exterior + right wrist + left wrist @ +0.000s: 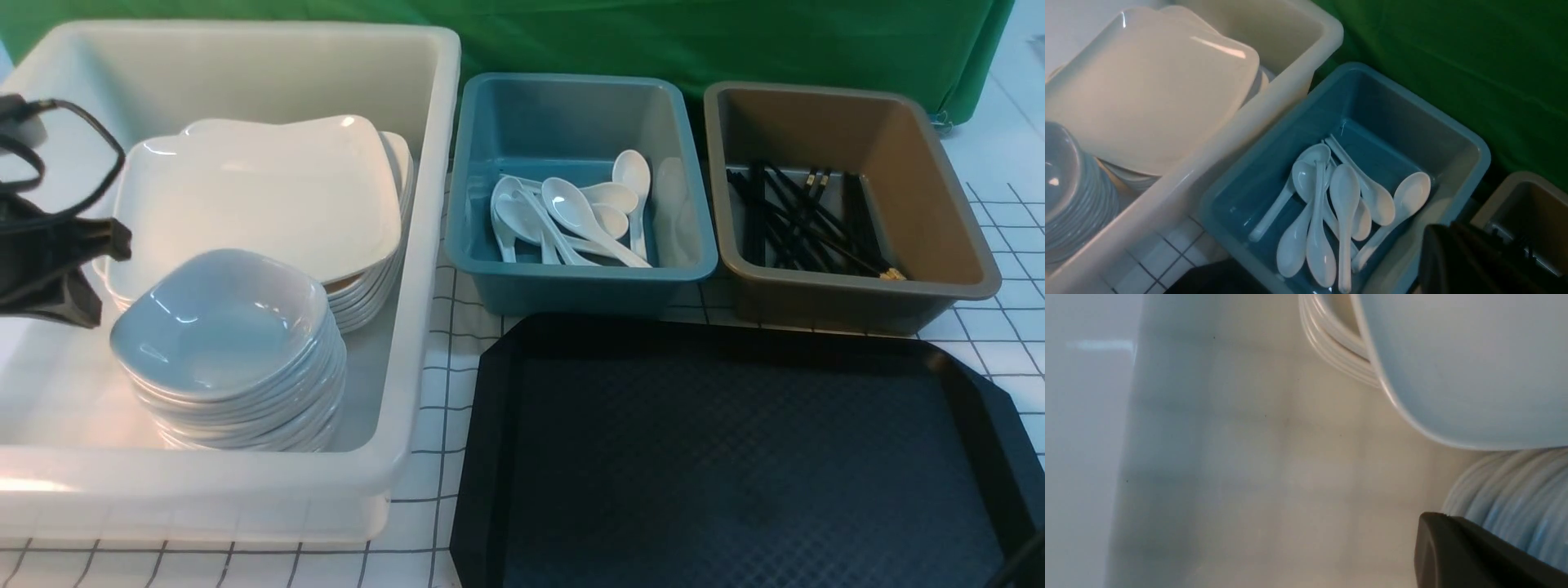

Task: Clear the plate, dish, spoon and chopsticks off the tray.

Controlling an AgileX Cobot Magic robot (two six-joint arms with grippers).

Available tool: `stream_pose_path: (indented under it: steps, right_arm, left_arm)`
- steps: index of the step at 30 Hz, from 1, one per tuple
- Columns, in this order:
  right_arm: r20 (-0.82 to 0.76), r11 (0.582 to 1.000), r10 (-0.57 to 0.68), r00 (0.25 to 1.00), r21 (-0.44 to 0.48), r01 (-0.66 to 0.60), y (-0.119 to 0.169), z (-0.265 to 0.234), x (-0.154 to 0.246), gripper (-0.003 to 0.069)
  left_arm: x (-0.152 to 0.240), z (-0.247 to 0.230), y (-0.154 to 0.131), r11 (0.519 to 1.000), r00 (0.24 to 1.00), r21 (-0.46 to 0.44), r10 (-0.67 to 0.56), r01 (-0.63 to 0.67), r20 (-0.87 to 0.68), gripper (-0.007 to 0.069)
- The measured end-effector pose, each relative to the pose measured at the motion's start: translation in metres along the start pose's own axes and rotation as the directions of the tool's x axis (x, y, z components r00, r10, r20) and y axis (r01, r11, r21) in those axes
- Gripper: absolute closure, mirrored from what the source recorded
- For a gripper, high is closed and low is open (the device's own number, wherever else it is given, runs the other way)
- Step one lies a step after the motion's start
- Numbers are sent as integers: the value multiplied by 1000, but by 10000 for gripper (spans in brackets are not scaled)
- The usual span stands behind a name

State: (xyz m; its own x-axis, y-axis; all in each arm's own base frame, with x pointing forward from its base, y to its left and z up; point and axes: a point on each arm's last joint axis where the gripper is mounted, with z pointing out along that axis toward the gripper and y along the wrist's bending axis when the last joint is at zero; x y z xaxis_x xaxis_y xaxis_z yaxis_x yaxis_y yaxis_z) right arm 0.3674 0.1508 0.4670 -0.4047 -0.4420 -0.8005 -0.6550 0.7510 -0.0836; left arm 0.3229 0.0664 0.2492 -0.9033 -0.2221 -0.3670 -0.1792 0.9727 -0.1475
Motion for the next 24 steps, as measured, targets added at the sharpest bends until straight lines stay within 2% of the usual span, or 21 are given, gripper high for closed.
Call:
stream_pose_path:
  steps: [6, 11, 17, 24]
  right_arm:
    - [2, 1000, -4, 1000, 1, 4, 0, 1, 0, 650]
    - [5, 1000, -4, 1000, 3, 4, -1, 1, 0, 650]
    - [3, 1000, -2, 1000, 0, 2, 0, 1, 0, 650]
    - [-28, 1000, 20, 999, -23, -21, 2, 1, 3, 650]
  left_arm:
    - [-2, 37, 5, 1000, 999, 11, -14, 14, -52, 626]
    - [-8, 51, 4, 999, 1000, 46, -5, 6, -10, 626]
    - [-25, 48, 7, 1000, 992, 13, 4, -5, 128, 626]
    - [-42, 34, 4, 1000, 991, 17, -7, 5, 136, 626]
